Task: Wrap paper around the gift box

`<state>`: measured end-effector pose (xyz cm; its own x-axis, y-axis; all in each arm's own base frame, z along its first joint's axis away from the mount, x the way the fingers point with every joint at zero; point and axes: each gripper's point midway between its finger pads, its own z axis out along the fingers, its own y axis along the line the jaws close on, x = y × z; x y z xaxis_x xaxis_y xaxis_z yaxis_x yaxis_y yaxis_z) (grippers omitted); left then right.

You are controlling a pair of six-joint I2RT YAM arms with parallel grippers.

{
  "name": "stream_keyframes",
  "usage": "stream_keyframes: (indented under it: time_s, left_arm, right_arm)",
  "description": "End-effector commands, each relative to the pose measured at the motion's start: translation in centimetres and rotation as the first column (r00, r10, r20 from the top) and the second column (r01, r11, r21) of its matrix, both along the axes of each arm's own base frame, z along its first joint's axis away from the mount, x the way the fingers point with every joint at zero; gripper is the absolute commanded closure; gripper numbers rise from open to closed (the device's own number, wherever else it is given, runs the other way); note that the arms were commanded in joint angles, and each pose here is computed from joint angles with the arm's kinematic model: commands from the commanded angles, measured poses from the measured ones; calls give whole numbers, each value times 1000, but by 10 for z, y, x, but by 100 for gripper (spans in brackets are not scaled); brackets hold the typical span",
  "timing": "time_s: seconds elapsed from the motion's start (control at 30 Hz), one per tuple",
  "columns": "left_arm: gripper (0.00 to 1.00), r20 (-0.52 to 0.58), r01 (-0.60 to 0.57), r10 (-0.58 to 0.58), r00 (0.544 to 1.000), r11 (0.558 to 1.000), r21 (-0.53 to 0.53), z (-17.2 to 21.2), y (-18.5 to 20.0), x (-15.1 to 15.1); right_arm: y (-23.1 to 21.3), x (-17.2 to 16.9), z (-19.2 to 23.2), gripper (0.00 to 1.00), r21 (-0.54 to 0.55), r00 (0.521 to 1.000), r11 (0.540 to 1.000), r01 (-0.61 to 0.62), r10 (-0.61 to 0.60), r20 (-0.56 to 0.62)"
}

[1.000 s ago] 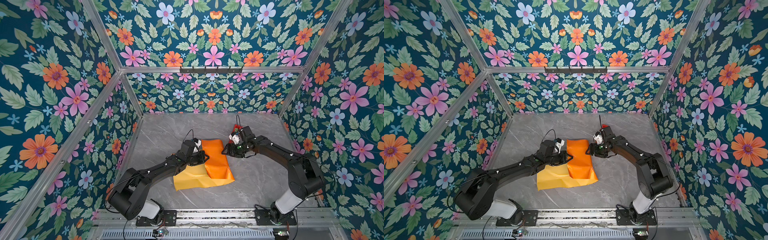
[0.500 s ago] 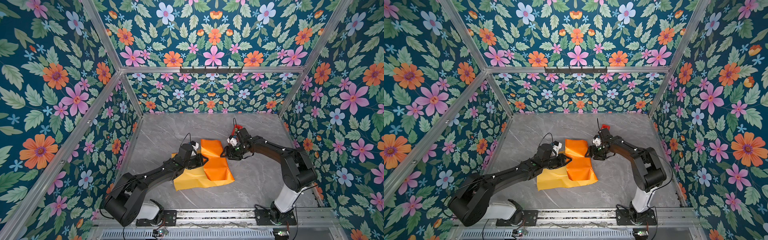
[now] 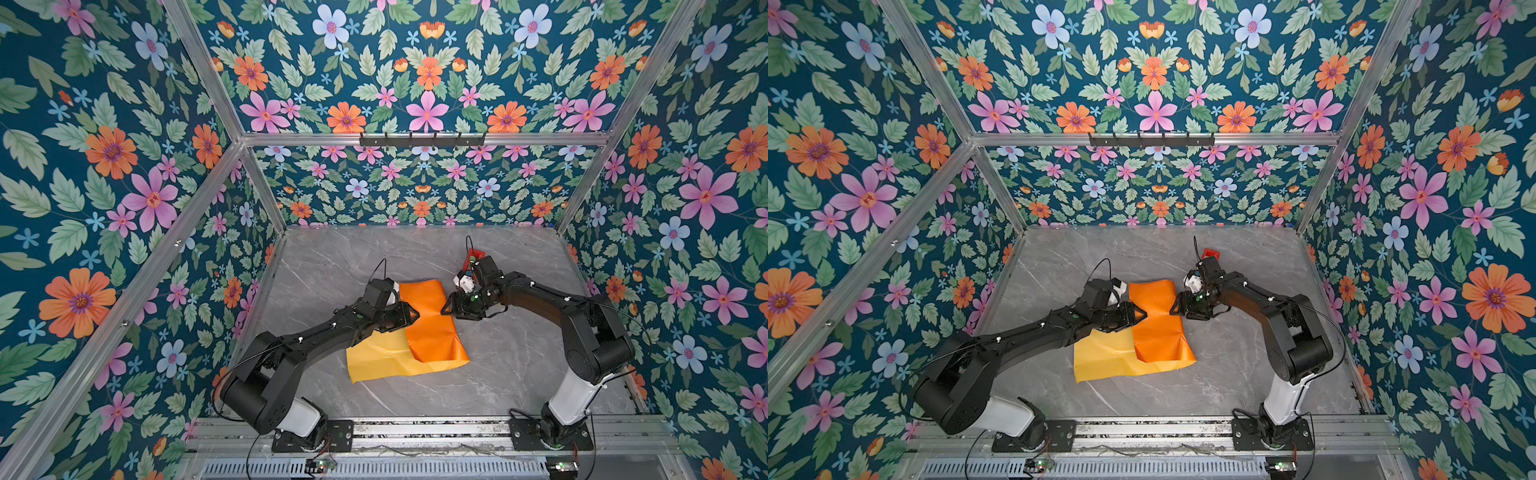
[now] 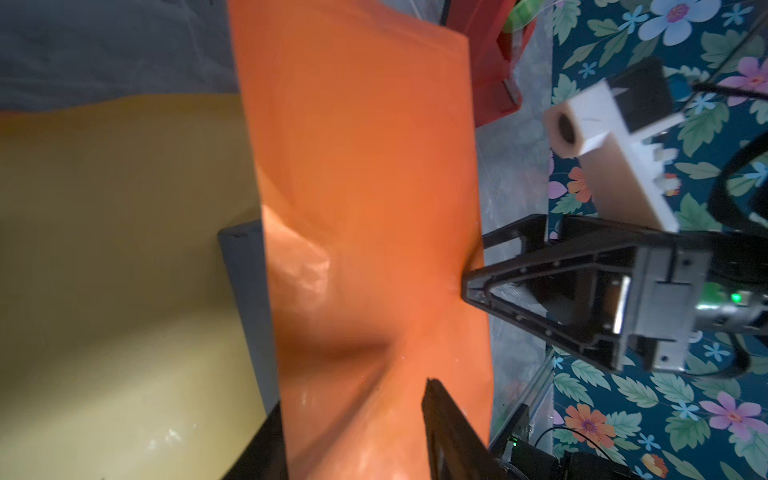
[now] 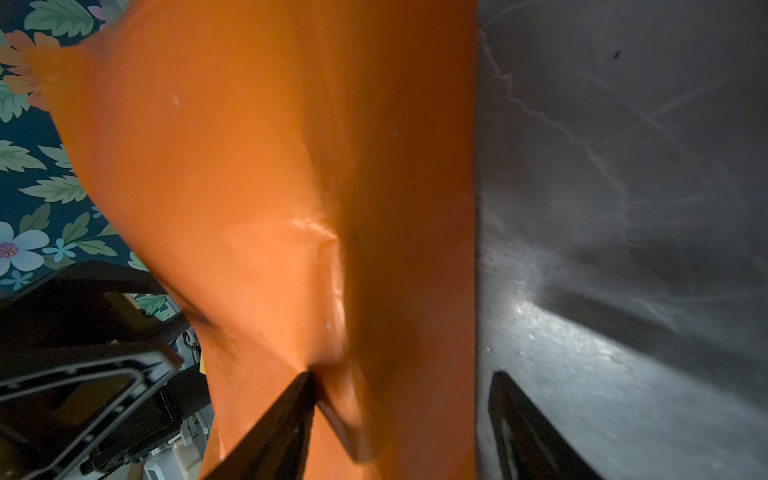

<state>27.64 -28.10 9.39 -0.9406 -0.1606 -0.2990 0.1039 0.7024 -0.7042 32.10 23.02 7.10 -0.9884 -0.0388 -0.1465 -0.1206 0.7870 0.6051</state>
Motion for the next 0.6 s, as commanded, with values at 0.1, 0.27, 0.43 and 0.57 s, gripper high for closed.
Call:
stream_keyframes:
  time_s: [0.1, 0.27, 0.43, 0.57]
  left_arm:
    - [69, -62, 61, -61, 996, 998, -3, -14, -6, -14]
    - [76, -93, 84, -80, 992, 996, 39, -31, 4, -18]
    - [81, -114, 96, -89, 989, 994, 56, -44, 11, -22]
    - [83, -118, 93, -85, 989, 993, 65, -49, 15, -25]
  right_arm:
    - [-11, -14, -6, 33, -42, 999, 999, 27, -28, -34]
    - [-10, -24, -4, 33, 7, 996, 997, 77, -77, -54]
    - [-15, -22, 13, 31, 12, 993, 993, 114, -114, -8]
    - [-17, -16, 23, 30, 42, 991, 991, 131, -131, -1]
